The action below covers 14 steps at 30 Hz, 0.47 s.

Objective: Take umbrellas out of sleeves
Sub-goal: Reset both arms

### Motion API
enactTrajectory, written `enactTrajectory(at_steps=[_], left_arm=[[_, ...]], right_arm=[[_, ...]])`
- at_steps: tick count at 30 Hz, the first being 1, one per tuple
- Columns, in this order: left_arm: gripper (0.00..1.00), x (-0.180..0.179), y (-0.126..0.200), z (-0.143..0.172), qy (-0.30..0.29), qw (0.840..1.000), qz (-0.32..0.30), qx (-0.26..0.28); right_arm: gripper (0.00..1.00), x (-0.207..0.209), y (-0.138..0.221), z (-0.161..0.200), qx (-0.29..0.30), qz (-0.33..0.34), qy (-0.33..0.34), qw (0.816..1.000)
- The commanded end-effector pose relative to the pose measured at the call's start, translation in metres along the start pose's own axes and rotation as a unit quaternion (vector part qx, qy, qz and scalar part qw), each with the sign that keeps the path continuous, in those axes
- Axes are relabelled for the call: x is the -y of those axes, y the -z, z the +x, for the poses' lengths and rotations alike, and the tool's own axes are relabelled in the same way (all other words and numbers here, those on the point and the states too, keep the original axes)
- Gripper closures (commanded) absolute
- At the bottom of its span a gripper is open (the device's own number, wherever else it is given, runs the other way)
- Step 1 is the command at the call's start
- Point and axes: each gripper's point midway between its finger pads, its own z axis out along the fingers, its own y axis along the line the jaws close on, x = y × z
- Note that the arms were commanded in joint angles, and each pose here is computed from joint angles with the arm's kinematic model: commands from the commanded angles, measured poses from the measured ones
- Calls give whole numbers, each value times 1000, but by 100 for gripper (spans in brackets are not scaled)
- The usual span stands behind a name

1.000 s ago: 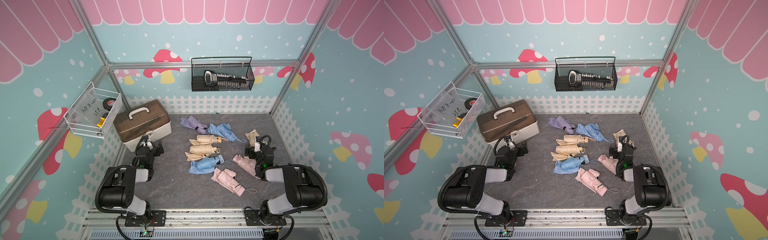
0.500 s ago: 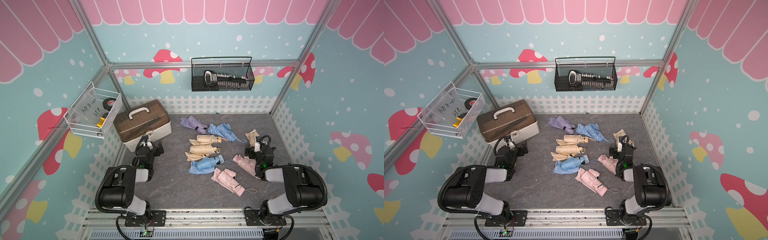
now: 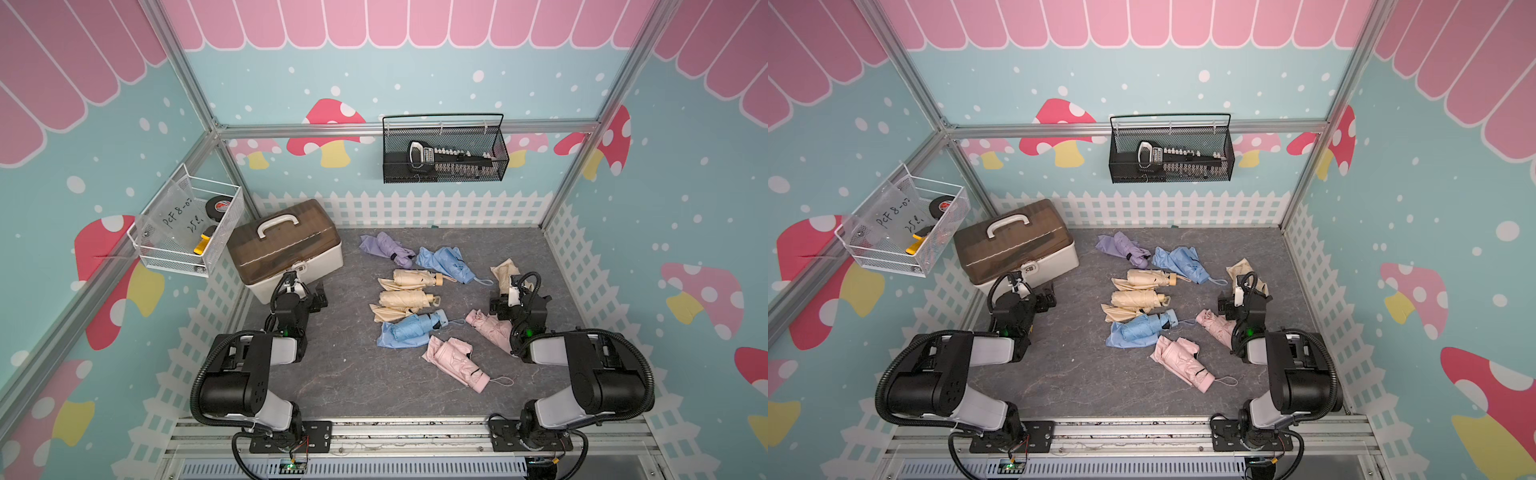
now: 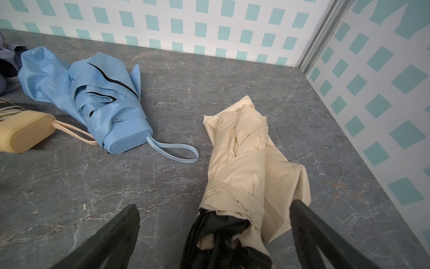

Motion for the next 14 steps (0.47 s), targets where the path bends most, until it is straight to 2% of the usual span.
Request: enactTrajectory(at_steps=[1,14], left_arm=[[1,-4,-1,-7,-2,1000,-8,15],[1,9,-7,-5,-32,999,-2,-3]], right_arm=[[1,1,-2,-13,19,4,3,1000],[1,2,-2,-12,19,4,3,1000]])
